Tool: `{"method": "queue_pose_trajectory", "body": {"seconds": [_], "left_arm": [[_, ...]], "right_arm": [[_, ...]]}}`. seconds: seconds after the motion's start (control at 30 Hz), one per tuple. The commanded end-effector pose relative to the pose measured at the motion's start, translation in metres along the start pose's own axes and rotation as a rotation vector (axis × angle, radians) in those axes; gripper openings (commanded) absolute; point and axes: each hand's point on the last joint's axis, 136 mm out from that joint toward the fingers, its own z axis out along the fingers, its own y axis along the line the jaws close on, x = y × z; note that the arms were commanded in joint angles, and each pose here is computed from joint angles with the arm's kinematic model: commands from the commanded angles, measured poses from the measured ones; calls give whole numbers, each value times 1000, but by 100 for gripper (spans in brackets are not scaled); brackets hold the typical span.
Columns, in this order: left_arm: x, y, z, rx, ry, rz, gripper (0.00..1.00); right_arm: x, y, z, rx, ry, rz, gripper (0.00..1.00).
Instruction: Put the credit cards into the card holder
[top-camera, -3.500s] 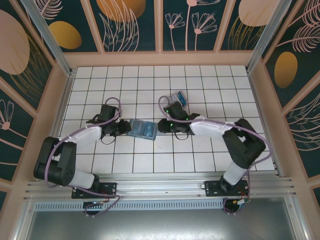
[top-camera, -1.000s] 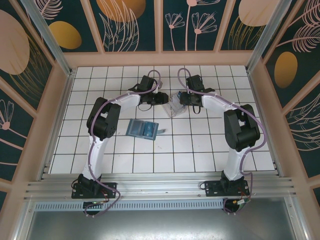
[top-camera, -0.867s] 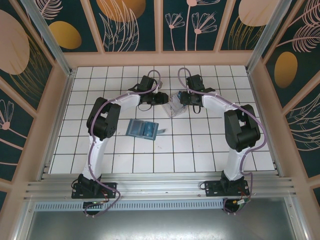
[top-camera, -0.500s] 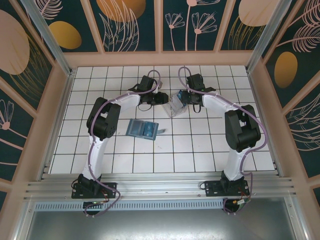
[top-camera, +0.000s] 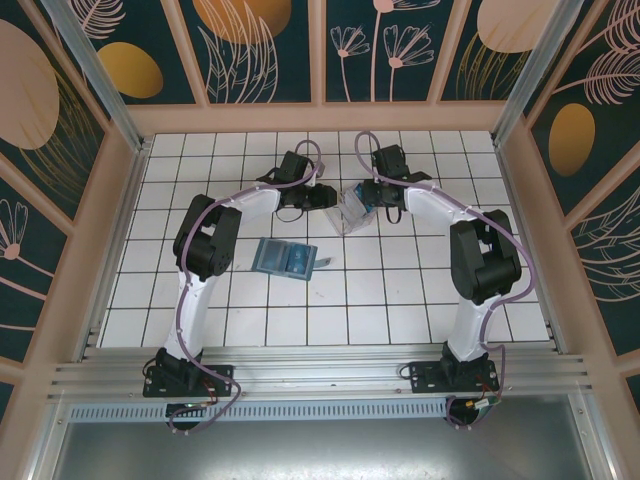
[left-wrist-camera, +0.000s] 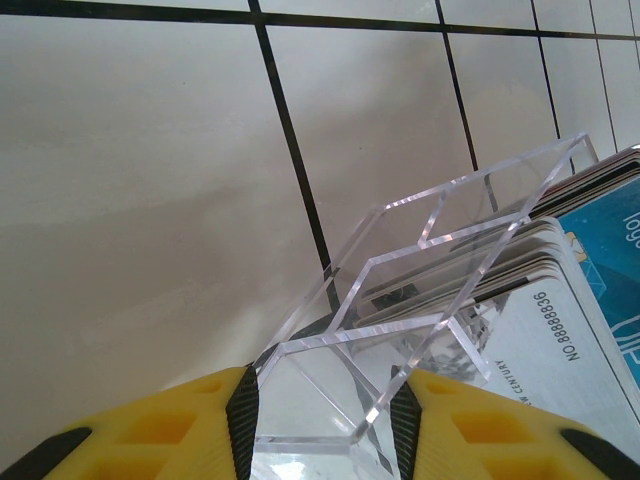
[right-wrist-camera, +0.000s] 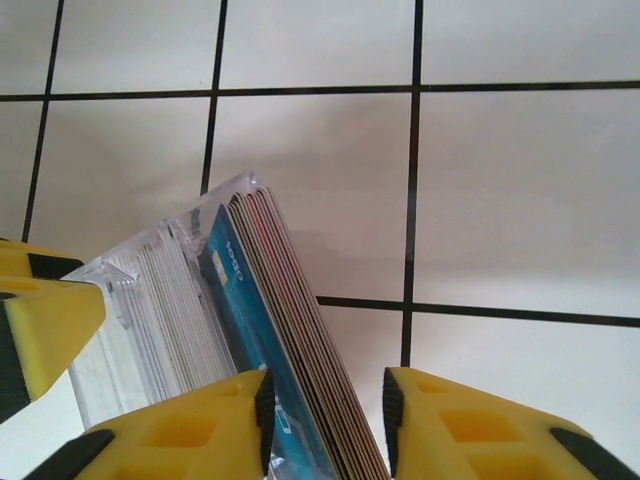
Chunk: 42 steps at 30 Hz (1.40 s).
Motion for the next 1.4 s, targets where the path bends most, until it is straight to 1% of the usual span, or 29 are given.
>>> {"method": "queue_pose_trajectory", "body": {"seconds": [0.0, 0.33, 0.47, 0.57, 0.63, 0.73, 0.9, 1.07, 1.17, 1.27, 1.3, 1.37], "left_arm": [[32, 24, 5, -80, 96, -56, 42], [37, 26, 6, -81, 104, -61, 42], [37, 26, 6, -81, 104, -61, 42], [38, 26, 6, -79, 106, -65, 42], [37, 26, 6, -78, 103, -65, 42], [38, 26, 6, -76, 104, -67, 42], [38, 26, 6, -78, 104, -67, 42], [40, 27, 6, -78, 109, -67, 42], [40, 27, 6, -78, 108, -68, 42], [40, 27, 6, -77, 109, -69, 42], [40, 27, 6, -78, 107, -70, 42], [40, 27, 7, -78, 107, -70, 42]], "right_arm": [[-2, 2, 1, 12, 13, -27, 38], [11, 2, 16, 27, 62, -37, 38], [9, 2, 14, 38, 49, -41, 30], [4, 3, 9, 37, 34, -43, 29], [-1, 3, 5, 42, 21, -43, 31], [-4, 1, 2, 50, 15, -47, 31], [-4, 0, 2, 51, 15, -41, 23], [-5, 0, 1, 48, 11, -40, 22], [-4, 1, 0, 47, 12, -47, 18], [-5, -1, -1, 47, 10, -50, 19], [-6, -1, -2, 45, 8, -51, 22], [-6, -1, -2, 48, 9, -53, 25]]}}
